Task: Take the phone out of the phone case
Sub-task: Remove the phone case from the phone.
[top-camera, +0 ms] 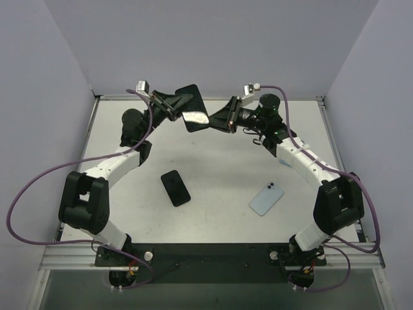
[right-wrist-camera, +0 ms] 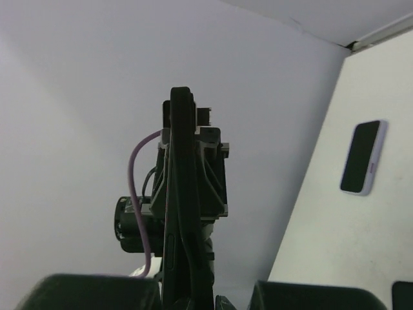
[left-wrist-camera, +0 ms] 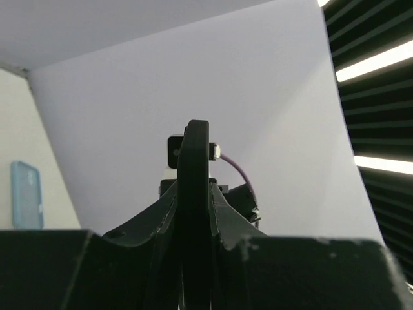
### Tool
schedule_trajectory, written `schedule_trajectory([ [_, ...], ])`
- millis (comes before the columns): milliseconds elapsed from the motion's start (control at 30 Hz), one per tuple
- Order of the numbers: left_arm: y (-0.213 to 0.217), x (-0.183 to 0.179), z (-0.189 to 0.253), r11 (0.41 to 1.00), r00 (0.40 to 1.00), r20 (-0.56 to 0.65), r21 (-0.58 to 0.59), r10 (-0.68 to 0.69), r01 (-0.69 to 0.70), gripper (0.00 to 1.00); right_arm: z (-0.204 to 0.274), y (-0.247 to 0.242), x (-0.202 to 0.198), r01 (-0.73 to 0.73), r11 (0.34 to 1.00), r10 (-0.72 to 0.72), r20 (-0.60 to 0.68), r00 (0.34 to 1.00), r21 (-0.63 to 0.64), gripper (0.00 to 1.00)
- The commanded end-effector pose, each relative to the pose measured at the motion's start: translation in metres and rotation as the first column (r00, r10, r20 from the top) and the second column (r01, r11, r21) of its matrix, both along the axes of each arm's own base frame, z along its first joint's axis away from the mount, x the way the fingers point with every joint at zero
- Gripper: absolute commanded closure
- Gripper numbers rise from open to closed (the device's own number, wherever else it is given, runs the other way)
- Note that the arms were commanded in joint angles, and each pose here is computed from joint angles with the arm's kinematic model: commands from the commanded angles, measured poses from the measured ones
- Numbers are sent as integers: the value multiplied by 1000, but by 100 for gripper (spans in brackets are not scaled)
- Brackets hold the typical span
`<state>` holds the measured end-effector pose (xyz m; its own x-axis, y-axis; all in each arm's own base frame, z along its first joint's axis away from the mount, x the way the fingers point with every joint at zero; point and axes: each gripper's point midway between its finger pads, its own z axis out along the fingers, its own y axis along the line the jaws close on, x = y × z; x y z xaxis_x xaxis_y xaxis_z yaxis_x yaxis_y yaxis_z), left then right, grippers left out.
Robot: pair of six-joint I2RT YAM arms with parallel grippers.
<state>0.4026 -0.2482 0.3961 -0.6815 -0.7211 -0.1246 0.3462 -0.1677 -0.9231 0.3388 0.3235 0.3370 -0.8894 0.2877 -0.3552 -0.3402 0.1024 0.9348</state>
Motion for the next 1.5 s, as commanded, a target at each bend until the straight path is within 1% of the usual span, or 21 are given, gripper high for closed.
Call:
schedule_trajectory([
  [0, -47, -97, 14, 951, 937, 173, 124, -302, 284, 67, -70, -31, 29, 238, 954, -264, -135, 955, -179, 100],
  [33, -49, -96, 6, 948, 939, 155, 135, -306, 287, 56, -76, -39, 30, 257, 946, -286, -132, 949, -200, 100],
  [100, -53, -92, -19, 943, 945, 103, 163, -310, 291, 45, -84, -52, 27, 293, 923, -331, -128, 935, -249, 100],
  [133, -54, -91, -27, 939, 946, 88, 175, -313, 295, 33, -94, -58, 25, 302, 910, -344, -110, 933, -284, 100],
  [267, -57, -89, -61, 920, 945, 15, 234, -326, 314, 18, -113, -86, 20, 361, 846, -423, -82, 902, -392, 100],
  [333, -58, -87, -77, 911, 948, -19, 271, -319, 312, 15, -114, -94, 17, 378, 823, -439, -53, 897, -425, 100],
  [467, -57, -83, -101, 883, 957, -52, 373, -286, 285, 12, -136, -120, 7, 392, 715, -468, 20, 884, -579, 100],
  [500, -56, -83, -113, 871, 955, -98, 393, -279, 294, 11, -136, -128, 7, 414, 689, -486, 45, 873, -595, 100],
  [700, -54, -82, -136, 849, 956, -145, 440, -253, 292, 10, -151, -144, 0, 411, 595, -471, 115, 875, -690, 100],
  [767, -54, -80, -150, 833, 954, -181, 467, -238, 296, 10, -161, -153, -5, 416, 470, -449, 194, 872, -778, 100],
  [800, -54, -78, -156, 825, 953, -199, 481, -227, 297, 10, -159, -153, -3, 419, 401, -385, 265, 884, -814, 100],
  [833, -52, -73, -166, 818, 955, -229, 502, -190, 283, 10, -166, -162, -8, 434, 261, -357, 332, 873, -862, 100],
  [867, -51, -74, -180, 791, 949, -266, 536, -172, 294, 10, -174, -161, -10, 425, 198, -313, 354, 881, -883, 100],
  [900, -51, -72, -184, 781, 948, -275, 553, -157, 290, 10, -177, -164, -10, 427, 139, -275, 380, 883, -893, 100],
  [933, -50, -67, -193, 772, 947, -292, 570, -131, 283, 10, -180, -157, -16, 418, 105, -197, 393, 898, -902, 100],
  [967, -50, -68, -201, 758, 942, -310, 583, -124, 292, 10, -190, -162, -15, 415, 38, -168, 404, 899, -909, 100],
  [1067, -55, -66, -217, 742, 935, -330, 594, -127, 311, 9, -210, -156, -22, 408, -73, -51, 412, 910, -910, 100],
  [1167, -64, -69, -235, 729, 929, -339, 598, -148, 334, 7, -227, -139, -31, 415, -128, 73, 409, 910, -901, 100],
  [1267, -69, -73, -251, 732, 915, -359, 572, -182, 370, 7, -243, -121, -39, 416, -135, 156, 395, 905, -899, 100],
  [1333, -71, -76, -263, 725, 912, -360, 573, -197, 383, 7, -252, -112, -43, 415, -113, 181, 392, 902, -903, 100],
  [1467, -71, -77, -294, 672, 907, -378, 624, -186, 398, 7, -265, -96, -50, 390, -20, 178, 381, 908, -921, 100],
])
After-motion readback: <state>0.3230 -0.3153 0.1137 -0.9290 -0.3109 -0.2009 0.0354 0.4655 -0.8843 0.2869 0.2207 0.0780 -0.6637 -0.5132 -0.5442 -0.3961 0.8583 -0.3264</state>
